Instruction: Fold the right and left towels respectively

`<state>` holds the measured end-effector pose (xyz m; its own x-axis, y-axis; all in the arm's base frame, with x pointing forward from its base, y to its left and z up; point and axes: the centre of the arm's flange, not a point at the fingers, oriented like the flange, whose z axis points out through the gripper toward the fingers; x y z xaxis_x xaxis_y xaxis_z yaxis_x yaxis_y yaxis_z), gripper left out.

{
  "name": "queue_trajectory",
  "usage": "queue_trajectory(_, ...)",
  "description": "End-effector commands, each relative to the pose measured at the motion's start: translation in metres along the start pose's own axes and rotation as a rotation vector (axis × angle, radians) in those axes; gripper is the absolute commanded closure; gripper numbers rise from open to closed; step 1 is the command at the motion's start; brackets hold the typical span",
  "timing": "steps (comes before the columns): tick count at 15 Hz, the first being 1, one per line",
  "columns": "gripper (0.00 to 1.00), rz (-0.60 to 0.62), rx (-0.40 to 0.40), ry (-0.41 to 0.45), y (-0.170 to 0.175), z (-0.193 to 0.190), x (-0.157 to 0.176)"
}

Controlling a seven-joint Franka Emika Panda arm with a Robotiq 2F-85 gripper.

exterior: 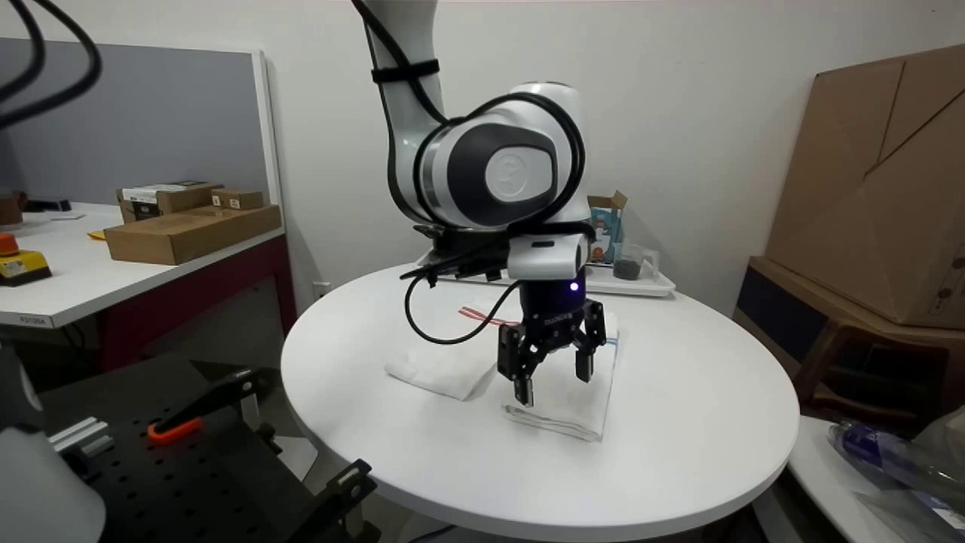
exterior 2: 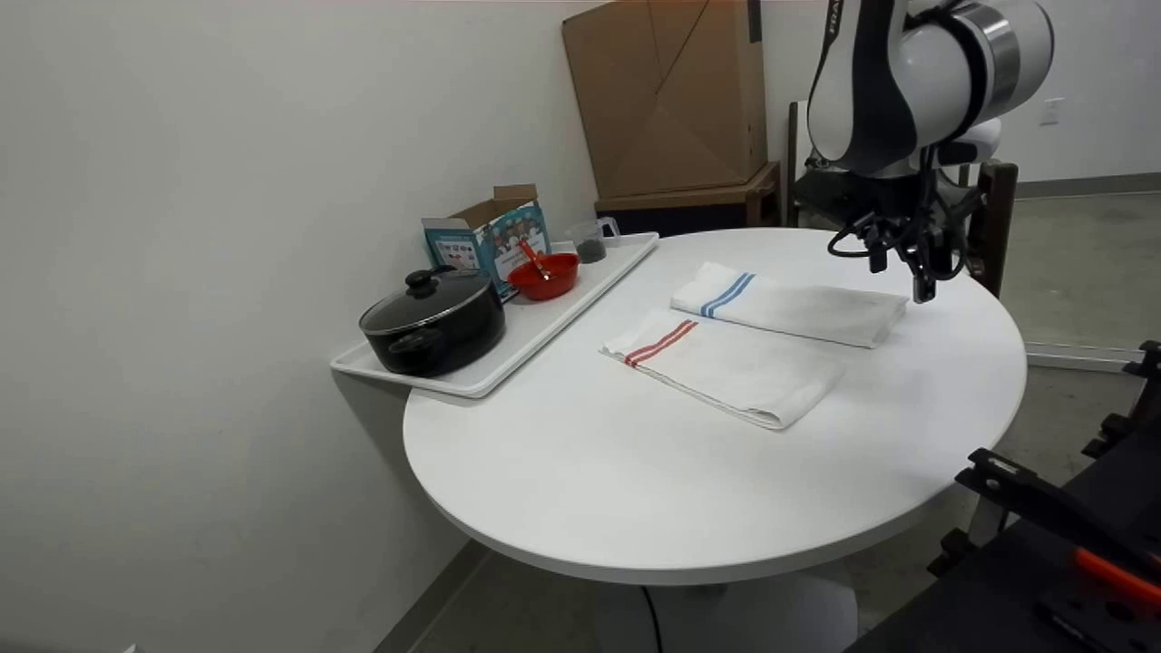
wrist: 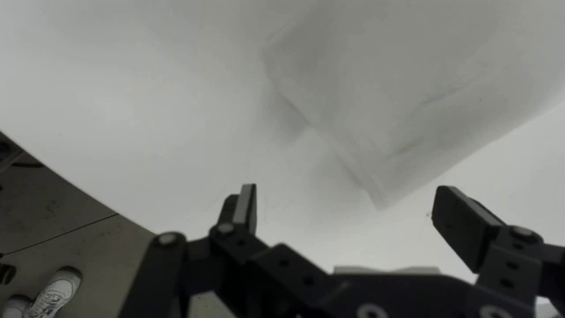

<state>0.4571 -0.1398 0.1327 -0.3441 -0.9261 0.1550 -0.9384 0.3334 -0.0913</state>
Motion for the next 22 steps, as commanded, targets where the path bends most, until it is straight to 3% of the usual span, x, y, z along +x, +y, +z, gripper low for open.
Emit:
queue_trajectory(1,0.00,-0.077,-0.017,0.039,-0.015,0.018,-0.011)
queue_trajectory(9,0.02,-0.179,-0.031,0.048,-0.023,0.041,-0.024)
queue_trajectory(10,0.13,-0.189,-0.033,0.049,-0.022,0.042,-0.024)
queue_trajectory(15,0.28,-0.231,-0.057,0.048,-0.011,0.051,-0.024)
queue_trajectory(22,0.86,-0.252,-0.068,0.043,-0.002,0.053,-0.020)
